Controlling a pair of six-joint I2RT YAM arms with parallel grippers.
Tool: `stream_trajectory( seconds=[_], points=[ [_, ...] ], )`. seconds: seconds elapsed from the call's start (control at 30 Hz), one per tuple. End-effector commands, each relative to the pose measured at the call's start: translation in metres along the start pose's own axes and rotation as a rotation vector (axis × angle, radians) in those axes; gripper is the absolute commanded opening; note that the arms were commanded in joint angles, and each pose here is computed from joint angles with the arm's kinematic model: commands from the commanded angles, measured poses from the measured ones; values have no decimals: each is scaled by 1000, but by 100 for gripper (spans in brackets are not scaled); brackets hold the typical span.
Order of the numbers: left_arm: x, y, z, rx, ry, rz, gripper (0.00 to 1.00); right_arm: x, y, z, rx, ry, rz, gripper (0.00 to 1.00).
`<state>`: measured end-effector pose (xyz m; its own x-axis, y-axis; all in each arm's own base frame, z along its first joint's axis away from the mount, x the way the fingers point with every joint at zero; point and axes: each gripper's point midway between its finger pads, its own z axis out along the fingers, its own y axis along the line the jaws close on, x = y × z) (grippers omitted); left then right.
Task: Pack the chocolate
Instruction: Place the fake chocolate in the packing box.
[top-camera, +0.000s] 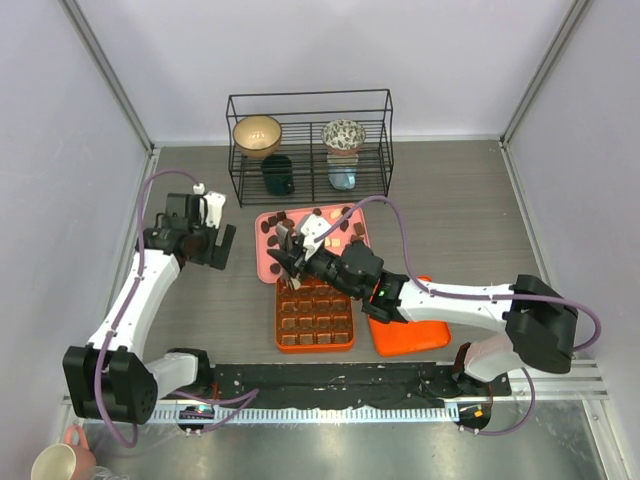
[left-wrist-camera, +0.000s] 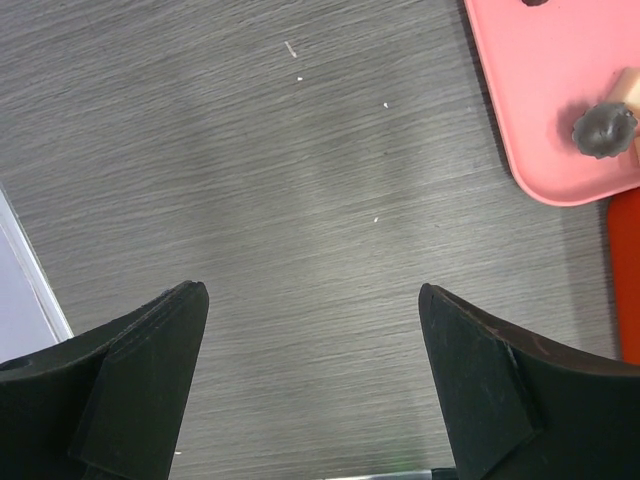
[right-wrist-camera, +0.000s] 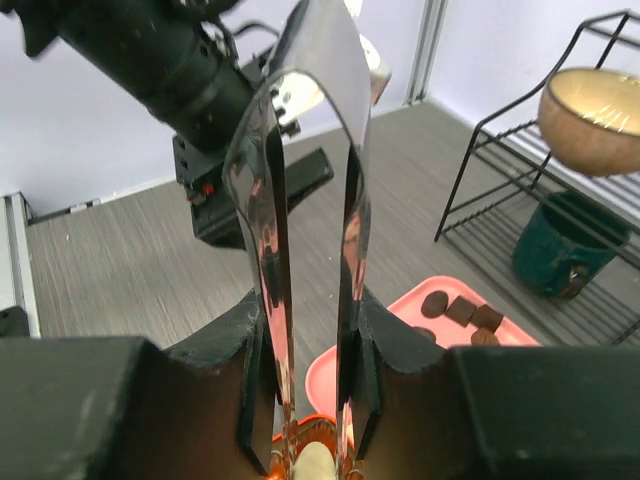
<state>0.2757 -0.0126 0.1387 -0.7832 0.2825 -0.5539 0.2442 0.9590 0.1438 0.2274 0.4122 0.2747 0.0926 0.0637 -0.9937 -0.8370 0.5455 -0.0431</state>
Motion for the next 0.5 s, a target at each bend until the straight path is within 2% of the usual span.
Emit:
stream_trajectory(
  seconds=[0.0,0.1,0.23,0.47],
  points=[
    [0,3,-11,-17,-25,6,91,-16,7,8,-11,-60,26,17],
    [2,3,-13,-15,-22,6,91,-12,9,12,-14,-63,29,20],
    [1,2,-15,-11,-29,6,92,-10,10,15,-15,-73,30,31],
    [1,2,-15,-9,-31,9,92,-6,5,19,15,-87,12,42]
  ],
)
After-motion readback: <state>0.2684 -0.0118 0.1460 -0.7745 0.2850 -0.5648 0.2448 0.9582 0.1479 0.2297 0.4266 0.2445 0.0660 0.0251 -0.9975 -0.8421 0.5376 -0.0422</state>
